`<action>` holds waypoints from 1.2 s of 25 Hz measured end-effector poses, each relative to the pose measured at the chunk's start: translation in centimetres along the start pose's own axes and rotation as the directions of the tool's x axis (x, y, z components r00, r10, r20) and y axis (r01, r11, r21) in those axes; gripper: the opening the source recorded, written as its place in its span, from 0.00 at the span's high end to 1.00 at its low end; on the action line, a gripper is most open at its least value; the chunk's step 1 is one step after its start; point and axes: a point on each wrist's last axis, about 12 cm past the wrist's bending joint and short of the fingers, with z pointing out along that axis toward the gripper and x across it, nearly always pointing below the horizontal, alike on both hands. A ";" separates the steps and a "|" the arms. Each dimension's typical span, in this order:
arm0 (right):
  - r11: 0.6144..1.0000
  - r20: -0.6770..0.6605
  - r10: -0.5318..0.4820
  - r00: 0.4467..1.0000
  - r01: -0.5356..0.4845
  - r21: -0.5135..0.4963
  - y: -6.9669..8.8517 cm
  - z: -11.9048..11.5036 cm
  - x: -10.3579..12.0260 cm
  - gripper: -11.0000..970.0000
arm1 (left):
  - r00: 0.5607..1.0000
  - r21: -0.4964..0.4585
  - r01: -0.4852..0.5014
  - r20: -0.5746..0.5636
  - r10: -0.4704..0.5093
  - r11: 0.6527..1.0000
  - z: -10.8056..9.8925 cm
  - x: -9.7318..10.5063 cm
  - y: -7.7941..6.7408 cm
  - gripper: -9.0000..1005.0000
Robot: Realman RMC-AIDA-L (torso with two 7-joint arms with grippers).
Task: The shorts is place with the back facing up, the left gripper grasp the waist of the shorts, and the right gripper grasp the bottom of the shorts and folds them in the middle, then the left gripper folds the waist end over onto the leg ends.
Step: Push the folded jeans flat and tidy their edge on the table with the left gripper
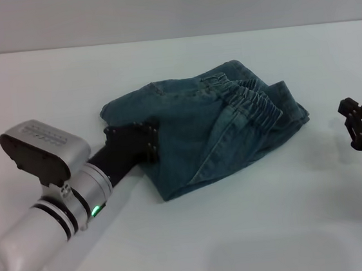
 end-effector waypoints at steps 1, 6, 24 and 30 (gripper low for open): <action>1.000 0.000 0.001 1.000 -0.001 -0.002 0.1 0.1 0.0 0.91 | 1.000 -0.002 0.001 0.011 -0.001 1.000 0.0 -0.1 0.0 0.98; 1.000 -0.003 0.001 1.000 -0.001 -0.009 0.3 0.2 0.0 0.91 | 0.994 0.036 0.025 0.106 -0.029 0.999 -1.5 -0.1 -1.2 0.98; 1.000 -0.009 -0.005 1.000 0.005 -0.022 0.2 0.9 -0.1 0.90 | 0.991 0.092 0.136 -0.001 -0.137 0.986 -2.8 2.0 -4.2 0.98; 1.000 -0.010 -0.003 1.000 0.003 -0.020 0.2 0.8 0.0 0.90 | 0.990 0.064 0.135 -0.050 -0.132 0.989 -0.9 1.2 -2.6 0.98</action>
